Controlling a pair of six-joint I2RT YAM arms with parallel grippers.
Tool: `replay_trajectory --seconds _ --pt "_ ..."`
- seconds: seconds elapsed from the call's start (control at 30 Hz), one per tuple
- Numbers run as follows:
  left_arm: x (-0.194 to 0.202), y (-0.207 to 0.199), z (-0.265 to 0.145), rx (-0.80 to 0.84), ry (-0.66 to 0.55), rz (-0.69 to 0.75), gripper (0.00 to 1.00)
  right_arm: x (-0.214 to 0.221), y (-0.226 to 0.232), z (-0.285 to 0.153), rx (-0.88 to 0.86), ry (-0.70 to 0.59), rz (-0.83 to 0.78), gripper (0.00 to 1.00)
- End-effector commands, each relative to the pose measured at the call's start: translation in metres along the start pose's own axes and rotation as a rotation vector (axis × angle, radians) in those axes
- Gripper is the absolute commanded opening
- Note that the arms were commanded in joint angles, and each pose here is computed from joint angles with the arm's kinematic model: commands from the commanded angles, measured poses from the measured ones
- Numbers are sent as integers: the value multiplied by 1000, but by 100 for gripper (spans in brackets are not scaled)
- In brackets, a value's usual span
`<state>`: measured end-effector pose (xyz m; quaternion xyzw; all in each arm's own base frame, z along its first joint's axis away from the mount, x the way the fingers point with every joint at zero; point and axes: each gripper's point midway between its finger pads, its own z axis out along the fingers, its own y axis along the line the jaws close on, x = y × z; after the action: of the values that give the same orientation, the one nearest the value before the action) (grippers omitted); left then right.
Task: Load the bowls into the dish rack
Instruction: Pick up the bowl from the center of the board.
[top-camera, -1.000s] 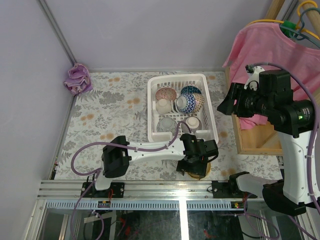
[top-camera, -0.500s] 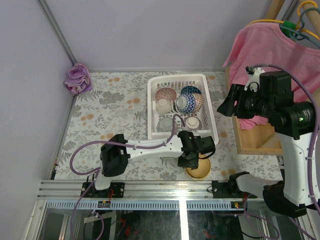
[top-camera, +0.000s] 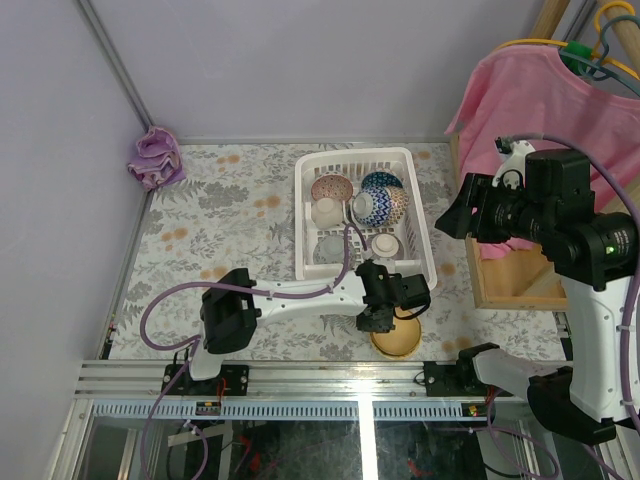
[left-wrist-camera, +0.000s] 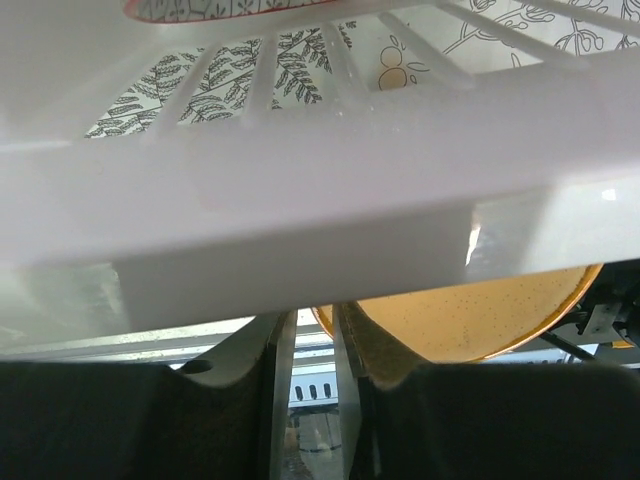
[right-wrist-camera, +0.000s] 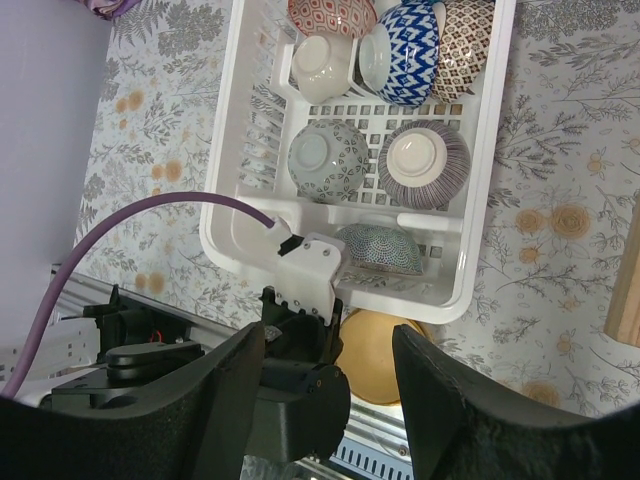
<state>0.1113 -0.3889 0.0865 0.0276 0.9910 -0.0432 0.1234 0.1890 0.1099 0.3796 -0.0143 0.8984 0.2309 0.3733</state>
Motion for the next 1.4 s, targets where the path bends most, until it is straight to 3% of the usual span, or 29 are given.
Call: replay_trajectory --seconds 0.0,0.3,0.5,0.63,0.93,1.37 --pt "-5 11 10 -58 -28 -6 19 28 8 -10 -65 107 -18 61" --pt "0 16 24 -83 -19 23 16 31 8 -12 -64 111 -4 61" --pt "1 16 25 -84 -18 30 1 33 8 -12 -63 114 0 61" --pt "-1 14 16 -70 -26 31 0 34 8 -12 -64 114 4 61" --pt "-30 1 -52 38 -112 11 0 27 8 -11 -57 97 5 61" --pt "-58 14 -146 195 -219 -57 0 16 9 3 -50 99 32 61"
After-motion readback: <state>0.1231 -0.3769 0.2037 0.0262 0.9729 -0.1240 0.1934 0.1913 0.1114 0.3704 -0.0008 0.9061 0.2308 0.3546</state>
